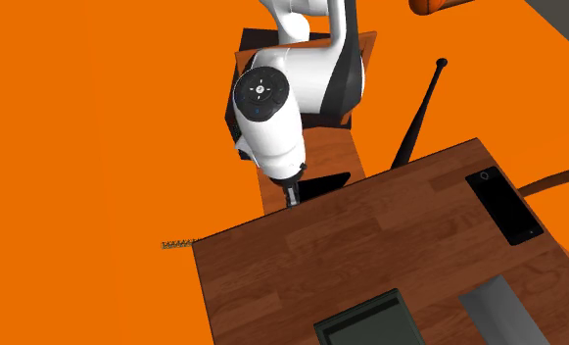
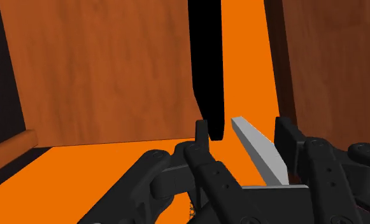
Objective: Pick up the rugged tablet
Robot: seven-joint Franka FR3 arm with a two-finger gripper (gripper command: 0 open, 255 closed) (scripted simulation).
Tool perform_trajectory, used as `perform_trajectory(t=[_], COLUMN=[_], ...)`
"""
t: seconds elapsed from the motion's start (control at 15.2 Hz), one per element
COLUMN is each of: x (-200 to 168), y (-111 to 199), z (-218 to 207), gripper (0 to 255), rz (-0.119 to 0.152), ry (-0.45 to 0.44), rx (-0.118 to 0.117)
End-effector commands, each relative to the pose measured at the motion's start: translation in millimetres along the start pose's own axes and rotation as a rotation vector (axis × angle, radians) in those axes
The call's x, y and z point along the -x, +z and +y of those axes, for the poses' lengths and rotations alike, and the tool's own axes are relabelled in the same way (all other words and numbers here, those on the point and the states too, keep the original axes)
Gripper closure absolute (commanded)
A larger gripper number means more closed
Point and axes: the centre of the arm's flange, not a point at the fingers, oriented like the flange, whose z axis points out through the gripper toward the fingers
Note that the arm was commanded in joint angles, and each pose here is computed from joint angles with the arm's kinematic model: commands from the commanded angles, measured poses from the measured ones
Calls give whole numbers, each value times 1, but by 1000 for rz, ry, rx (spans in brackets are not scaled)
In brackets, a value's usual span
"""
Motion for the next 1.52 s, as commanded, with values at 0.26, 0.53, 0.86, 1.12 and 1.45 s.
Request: perform_trajectory(t=[0.26, 0.53, 0.86, 1.12, 1.45], x=[-24, -9, -5, -3, 1], y=[36, 33, 7, -14, -40], z=[3, 7, 5, 4, 1], gripper=[255, 255, 255, 255, 255], rz=[-32, -30, -30, -30, -30], ry=[14, 13, 13, 13, 13], rx=[74, 73, 73, 73, 73])
